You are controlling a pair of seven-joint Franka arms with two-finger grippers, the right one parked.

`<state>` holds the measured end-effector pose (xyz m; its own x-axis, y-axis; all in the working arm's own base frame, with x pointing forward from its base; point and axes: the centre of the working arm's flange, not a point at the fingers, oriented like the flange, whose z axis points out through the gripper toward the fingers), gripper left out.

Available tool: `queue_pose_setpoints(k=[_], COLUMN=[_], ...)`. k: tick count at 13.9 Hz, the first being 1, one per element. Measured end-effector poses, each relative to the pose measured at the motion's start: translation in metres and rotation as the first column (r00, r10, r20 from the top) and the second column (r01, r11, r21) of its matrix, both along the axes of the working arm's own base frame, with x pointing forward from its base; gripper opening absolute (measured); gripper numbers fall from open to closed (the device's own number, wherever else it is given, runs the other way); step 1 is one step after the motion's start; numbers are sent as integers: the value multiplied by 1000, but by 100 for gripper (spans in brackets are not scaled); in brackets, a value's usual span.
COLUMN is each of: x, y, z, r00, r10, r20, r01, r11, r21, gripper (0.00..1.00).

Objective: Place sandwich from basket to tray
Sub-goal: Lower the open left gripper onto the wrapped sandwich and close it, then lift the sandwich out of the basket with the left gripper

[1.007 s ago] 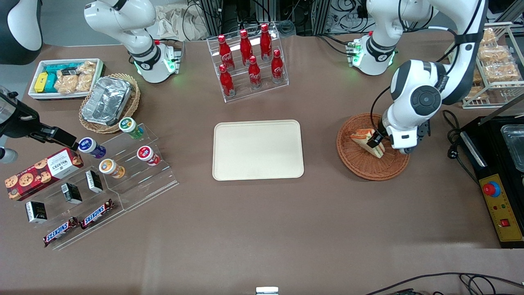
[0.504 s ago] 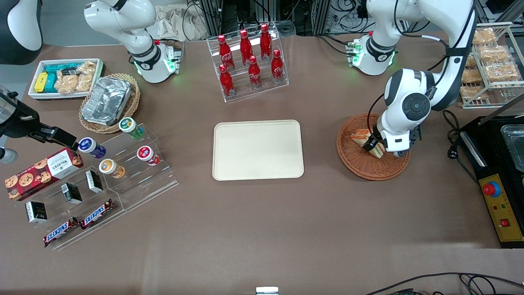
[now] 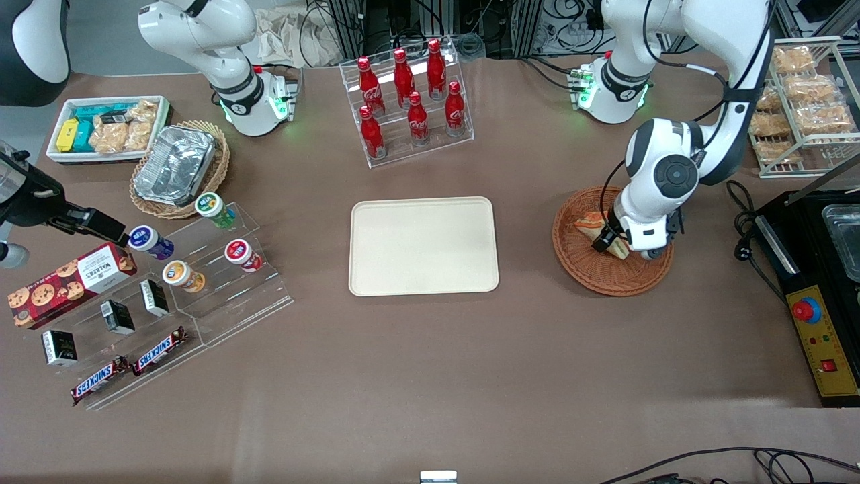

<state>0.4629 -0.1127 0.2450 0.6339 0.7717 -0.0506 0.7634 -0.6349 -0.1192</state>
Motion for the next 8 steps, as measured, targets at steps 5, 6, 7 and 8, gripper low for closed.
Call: queue_pose_setpoints(k=[5, 6, 7, 8], x=[-3, -2, -2, -1], y=[1, 0, 0, 0], z=[-3, -3, -1, 3], r00=[1000, 1000, 1000, 1000], r10=[4, 3, 4, 3], r20=[9, 11, 15, 22], r01=[-4, -3, -3, -3], r11=[1000, 1000, 1000, 1000], r21=[-2, -3, -4, -5], gripper=[51, 43, 37, 35])
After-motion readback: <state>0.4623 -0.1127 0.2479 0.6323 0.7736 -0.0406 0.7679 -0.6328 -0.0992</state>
